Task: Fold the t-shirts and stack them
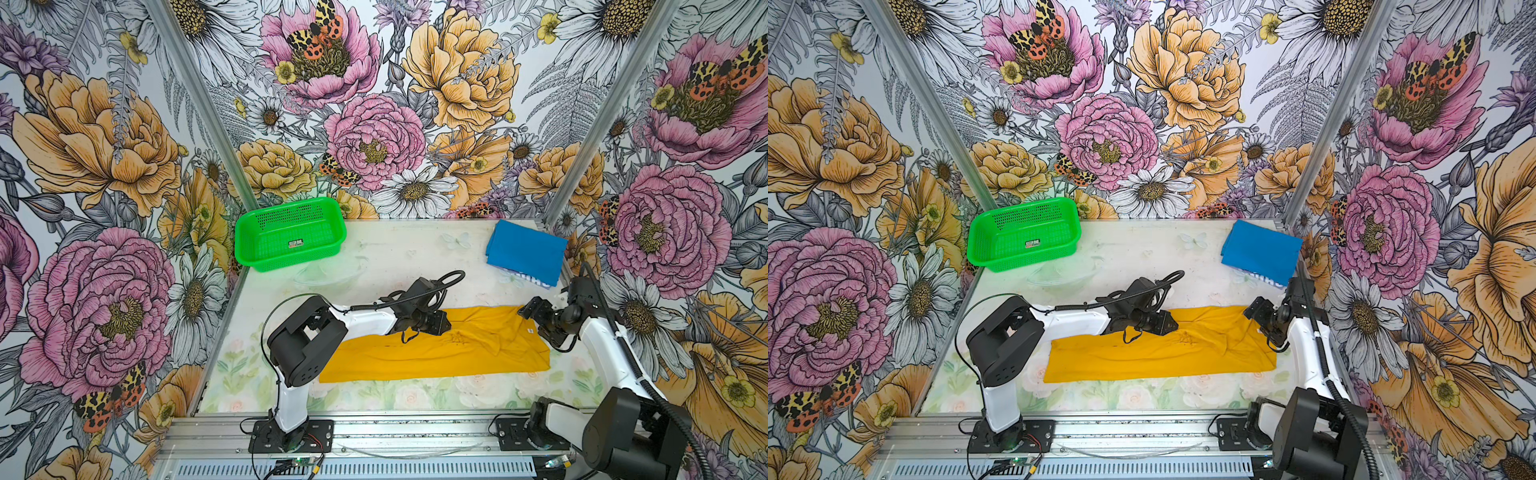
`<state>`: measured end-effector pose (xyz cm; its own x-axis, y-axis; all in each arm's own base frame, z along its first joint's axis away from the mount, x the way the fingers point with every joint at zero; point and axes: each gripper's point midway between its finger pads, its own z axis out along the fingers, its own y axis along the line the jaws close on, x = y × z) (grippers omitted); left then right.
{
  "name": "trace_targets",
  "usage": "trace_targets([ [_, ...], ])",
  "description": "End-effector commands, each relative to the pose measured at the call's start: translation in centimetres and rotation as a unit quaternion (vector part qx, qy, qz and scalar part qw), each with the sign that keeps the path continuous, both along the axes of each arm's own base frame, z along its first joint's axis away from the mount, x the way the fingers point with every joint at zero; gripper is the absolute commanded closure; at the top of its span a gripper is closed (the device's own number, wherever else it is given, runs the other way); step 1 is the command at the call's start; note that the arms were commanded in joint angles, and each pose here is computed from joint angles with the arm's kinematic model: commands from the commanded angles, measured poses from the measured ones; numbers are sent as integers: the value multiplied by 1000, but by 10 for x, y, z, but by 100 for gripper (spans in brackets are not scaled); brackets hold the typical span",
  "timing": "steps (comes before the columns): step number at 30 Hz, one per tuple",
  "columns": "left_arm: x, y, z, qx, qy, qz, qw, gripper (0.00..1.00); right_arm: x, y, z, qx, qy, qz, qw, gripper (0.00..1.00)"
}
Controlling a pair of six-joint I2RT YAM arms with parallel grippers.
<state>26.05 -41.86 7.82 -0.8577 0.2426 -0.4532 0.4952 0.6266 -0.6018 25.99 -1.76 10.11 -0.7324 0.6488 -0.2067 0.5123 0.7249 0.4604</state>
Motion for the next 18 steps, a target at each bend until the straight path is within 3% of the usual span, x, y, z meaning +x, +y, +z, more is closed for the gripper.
trace_targets([
  [1, -8, -7, 19, -32, -11, -22, 999, 34, -4, 18, -10, 2, 14, 26, 1000, 20],
  [3, -6, -2, 19, -31, -12, -15, 999, 22, -10, 30, -19, 3, 27, 41, 999, 21],
  [13, 18, 46, 36, -37, -25, 30, 999, 18, -16, 66, -48, 18, 48, 89, 995, 36],
  [16, 20, 54, 36, -34, -27, 35, 998, 18, -12, 75, -50, 18, 47, 102, 994, 45],
  [18, 20, 57, 35, -32, -26, 36, 998, 18, -10, 79, -51, 18, 47, 109, 993, 60],
])
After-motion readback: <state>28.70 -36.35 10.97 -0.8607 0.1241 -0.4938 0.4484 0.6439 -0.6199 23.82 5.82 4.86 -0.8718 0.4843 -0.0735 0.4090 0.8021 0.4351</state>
